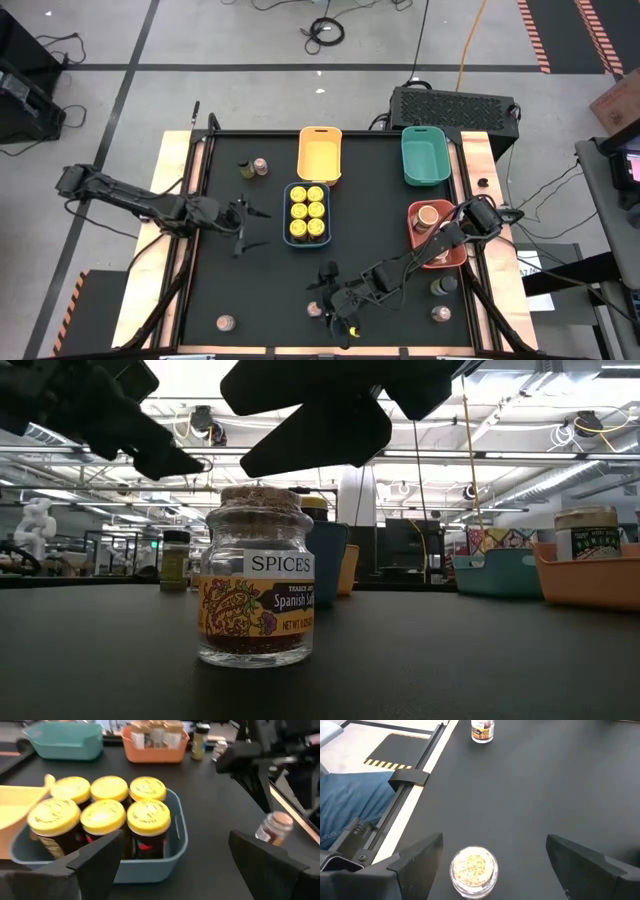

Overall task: Sort spices by type
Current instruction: Put the brown seasoning bottle into the green bin

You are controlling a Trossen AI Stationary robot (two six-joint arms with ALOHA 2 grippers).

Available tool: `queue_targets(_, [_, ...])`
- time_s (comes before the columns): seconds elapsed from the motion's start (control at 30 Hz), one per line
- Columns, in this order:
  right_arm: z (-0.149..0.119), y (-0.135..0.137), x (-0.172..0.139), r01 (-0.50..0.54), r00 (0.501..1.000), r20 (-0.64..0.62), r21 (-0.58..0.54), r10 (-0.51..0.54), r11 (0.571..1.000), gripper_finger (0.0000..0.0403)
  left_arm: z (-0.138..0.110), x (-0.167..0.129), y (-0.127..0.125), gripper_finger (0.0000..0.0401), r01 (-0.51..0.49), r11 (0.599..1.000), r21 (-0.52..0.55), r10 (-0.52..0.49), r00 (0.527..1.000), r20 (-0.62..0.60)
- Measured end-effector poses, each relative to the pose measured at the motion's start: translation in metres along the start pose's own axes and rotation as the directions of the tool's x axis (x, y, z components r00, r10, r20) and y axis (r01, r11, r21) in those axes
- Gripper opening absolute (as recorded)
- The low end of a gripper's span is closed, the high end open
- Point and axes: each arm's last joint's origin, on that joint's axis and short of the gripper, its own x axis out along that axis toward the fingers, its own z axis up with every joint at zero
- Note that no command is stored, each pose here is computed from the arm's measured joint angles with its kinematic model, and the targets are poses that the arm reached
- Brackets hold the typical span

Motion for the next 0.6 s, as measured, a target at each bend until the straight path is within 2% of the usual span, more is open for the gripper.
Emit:
queue_targets(0.2, [0.0, 0.0, 0.0, 0.002, 1.0, 0.0, 0.0, -0.002, 1.0, 0.0348, -0.005, 0.006, 0.0, 0.0363, 0.001, 1.0, 0.006, -0.001, 0.999, -0.047])
queue_targets(0.43, [0.0, 0.0, 0.0, -0.003, 1.0, 0.0, -0.002, 0.003, 1.0, 0.0348, -0.003, 0.008, 0.0, 0.0363, -0.002, 1.0, 0.009, 0.003, 1.0, -0.022])
queue_targets(0.6, [-0.01, 0.004, 0.012, -0.062, 0.998, -0.025, -0.01, 0.062, 0.998, 0.0348, -0.003, 0.008, 0.0, 0.0363, -0.004, 1.0, 0.009, 0.005, 1.0, -0.019])
